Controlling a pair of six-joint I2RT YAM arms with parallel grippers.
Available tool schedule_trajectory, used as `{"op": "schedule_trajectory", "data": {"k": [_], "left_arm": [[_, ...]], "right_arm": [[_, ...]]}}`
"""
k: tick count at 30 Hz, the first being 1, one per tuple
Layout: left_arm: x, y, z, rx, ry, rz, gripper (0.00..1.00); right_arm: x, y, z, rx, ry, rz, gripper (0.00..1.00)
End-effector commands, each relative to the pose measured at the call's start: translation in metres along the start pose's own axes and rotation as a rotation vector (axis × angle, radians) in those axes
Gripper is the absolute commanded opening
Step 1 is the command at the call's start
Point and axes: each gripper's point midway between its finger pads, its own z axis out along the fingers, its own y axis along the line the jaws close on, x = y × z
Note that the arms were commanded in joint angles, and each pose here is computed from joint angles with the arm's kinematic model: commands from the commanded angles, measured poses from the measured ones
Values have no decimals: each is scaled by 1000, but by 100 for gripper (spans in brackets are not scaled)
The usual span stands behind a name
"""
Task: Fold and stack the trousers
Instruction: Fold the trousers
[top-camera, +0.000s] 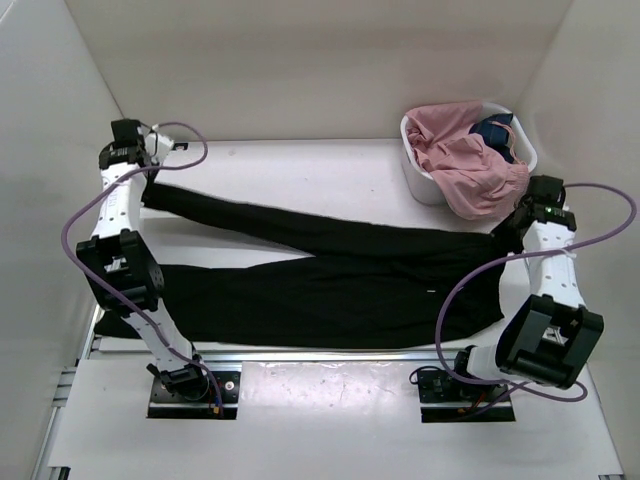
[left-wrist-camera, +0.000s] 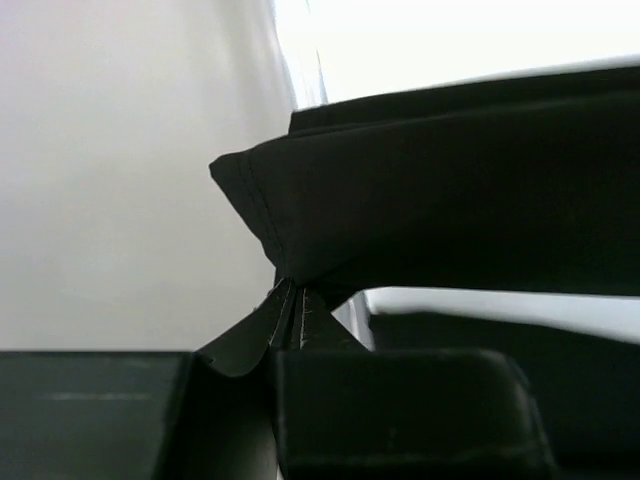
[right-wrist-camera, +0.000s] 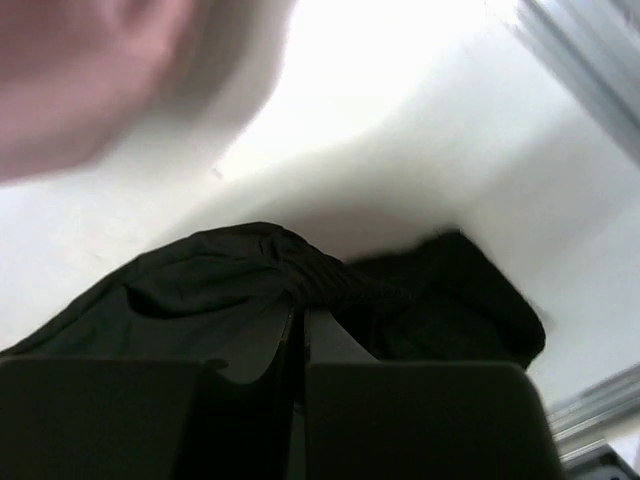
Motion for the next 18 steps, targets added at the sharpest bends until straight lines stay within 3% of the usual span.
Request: {"op": "schedule_trajectory", "data": {"k": [1, 6, 10, 18], "left_arm": [[43, -16, 6, 54, 88, -26, 14], [68, -17, -1, 24, 140, -42, 14], [93, 15, -16, -42, 154, -146, 14], [202, -10, -31, 22, 282, -236, 14]], "right_arm": [[17, -10, 3, -5, 15, -37, 0], [25, -10, -9, -46, 10, -55, 0], [46, -24, -28, -33, 12, -64, 0], [125, -89, -54, 127, -17, 190, 0]]}}
